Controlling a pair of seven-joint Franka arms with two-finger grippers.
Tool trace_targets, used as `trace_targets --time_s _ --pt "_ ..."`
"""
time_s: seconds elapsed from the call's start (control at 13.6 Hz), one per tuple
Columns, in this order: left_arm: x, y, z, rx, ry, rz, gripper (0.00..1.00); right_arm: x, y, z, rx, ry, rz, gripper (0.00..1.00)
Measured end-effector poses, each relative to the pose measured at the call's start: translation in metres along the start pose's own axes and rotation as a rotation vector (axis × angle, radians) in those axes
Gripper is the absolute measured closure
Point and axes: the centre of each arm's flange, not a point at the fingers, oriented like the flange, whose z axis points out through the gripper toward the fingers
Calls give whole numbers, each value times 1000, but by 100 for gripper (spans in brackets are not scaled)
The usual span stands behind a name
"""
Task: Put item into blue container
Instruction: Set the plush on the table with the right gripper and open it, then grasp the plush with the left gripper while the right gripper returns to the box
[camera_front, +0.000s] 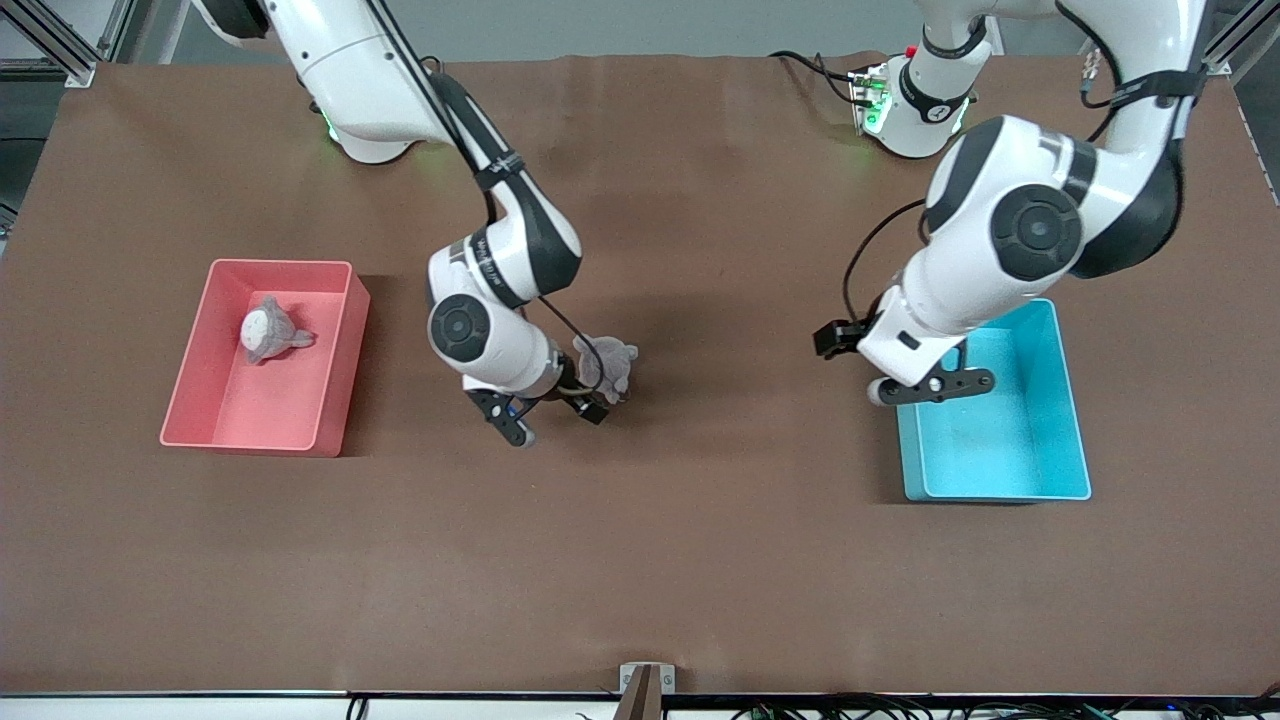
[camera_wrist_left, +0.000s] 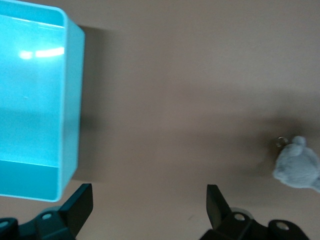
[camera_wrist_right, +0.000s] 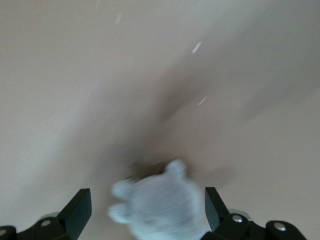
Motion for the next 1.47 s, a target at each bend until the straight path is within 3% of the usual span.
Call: trace_targets --time_s 0.15,0.29,0.66,0.88,1.25,1.47 --pt "-10 35 19 -27 24 -49 0 48 36 -52 -117 86 -74 0" --pt "-23 68 38 -51 38 -77 0 81 81 -99 -159 119 -149 0" --pt "-51 141 96 -151 78 -187 0 151 225 -151 -163 61 -336 0" --pt "-61 175 141 -146 71 -236 0 167 286 -159 -214 110 -426 0" --pt "-72 216 192 -142 87 -277 0 199 383 -125 -174 186 -540 0" --pt "-83 231 220 -160 89 -302 0 196 415 -87 -160 220 -552 0"
